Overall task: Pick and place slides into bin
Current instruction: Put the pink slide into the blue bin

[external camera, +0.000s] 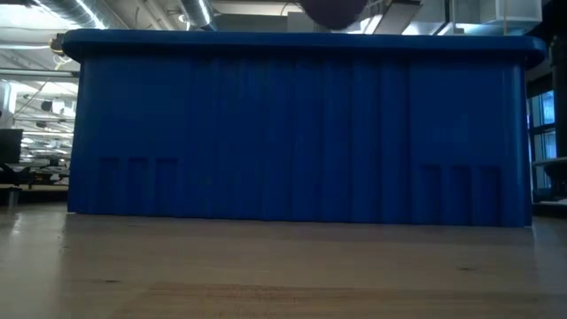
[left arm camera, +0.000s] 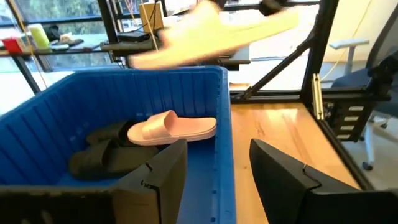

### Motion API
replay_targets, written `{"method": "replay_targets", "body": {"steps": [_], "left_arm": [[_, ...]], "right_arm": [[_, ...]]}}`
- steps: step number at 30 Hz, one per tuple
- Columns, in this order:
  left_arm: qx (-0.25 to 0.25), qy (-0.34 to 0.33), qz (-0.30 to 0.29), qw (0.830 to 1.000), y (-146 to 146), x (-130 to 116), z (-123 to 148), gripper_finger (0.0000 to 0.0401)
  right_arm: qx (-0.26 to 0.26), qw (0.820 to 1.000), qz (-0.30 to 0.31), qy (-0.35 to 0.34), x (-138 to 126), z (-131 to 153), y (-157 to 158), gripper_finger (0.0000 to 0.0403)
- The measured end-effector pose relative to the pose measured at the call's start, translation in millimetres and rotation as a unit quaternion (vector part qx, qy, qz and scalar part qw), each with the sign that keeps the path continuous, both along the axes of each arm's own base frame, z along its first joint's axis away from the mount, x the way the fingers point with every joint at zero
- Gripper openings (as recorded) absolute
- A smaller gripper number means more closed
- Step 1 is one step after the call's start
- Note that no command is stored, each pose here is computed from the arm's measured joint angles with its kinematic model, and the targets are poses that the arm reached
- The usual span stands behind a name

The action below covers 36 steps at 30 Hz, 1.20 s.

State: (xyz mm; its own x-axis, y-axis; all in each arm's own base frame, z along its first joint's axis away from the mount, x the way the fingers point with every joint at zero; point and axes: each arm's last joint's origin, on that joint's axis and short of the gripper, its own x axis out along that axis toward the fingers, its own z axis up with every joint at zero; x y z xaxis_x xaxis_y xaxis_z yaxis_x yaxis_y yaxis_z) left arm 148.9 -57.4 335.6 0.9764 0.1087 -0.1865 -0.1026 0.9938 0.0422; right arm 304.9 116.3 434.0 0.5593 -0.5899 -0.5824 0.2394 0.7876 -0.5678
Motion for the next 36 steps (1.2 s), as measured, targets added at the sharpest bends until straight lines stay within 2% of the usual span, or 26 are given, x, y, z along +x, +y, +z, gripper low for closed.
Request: {"method": "replay_targets", "body": {"steps": [4, 7, 10, 15, 19, 24, 28, 36], "left_arm": [[0.02, 0.002, -0.001, 1.0, 0, 0, 0, 0.0171], [0.033, 0.002, 0.013, 0.999, 1, 0, 0, 0.0171], [0.066, 0.005, 0.037, 0.997, 3, 0, 0, 0.0171], [0.101, 0.009, 0.108, 0.989, 9, -1, 1, 0.0171], [0.1, 0.011, 0.124, 0.987, 14, 1, 1, 0.0171], [0.088, 0.01, 0.141, 0.986, 19, 3, 0, 0.0171], [0.084, 0.011, 0.14, 0.987, 23, 4, 0, 0.0171], [0.08, 0.011, 0.167, 0.983, 34, 4, 1, 0.0171]], "right_arm": [[-0.039, 0.998, -0.033, 0.04, 10, 4, -47, 0.0011], [-0.063, 0.994, -0.063, 0.069, 16, 4, -82, 0.0011], [-0.073, 0.989, -0.092, 0.087, 18, 4, -110, 0.0011], [-0.076, 0.984, -0.127, 0.102, 17, 4, -141, 0.0011], [-0.078, 0.981, -0.14, 0.105, 21, 0, -155, 0.0011], [-0.066, 0.978, -0.136, 0.145, 31, -36, -168, 0.0011], [-0.061, 0.978, -0.102, 0.172, 40, -71, -171, 0.0011], [-0.034, 0.981, -0.086, 0.168, 30, -119, -173, 0.0011]]}}
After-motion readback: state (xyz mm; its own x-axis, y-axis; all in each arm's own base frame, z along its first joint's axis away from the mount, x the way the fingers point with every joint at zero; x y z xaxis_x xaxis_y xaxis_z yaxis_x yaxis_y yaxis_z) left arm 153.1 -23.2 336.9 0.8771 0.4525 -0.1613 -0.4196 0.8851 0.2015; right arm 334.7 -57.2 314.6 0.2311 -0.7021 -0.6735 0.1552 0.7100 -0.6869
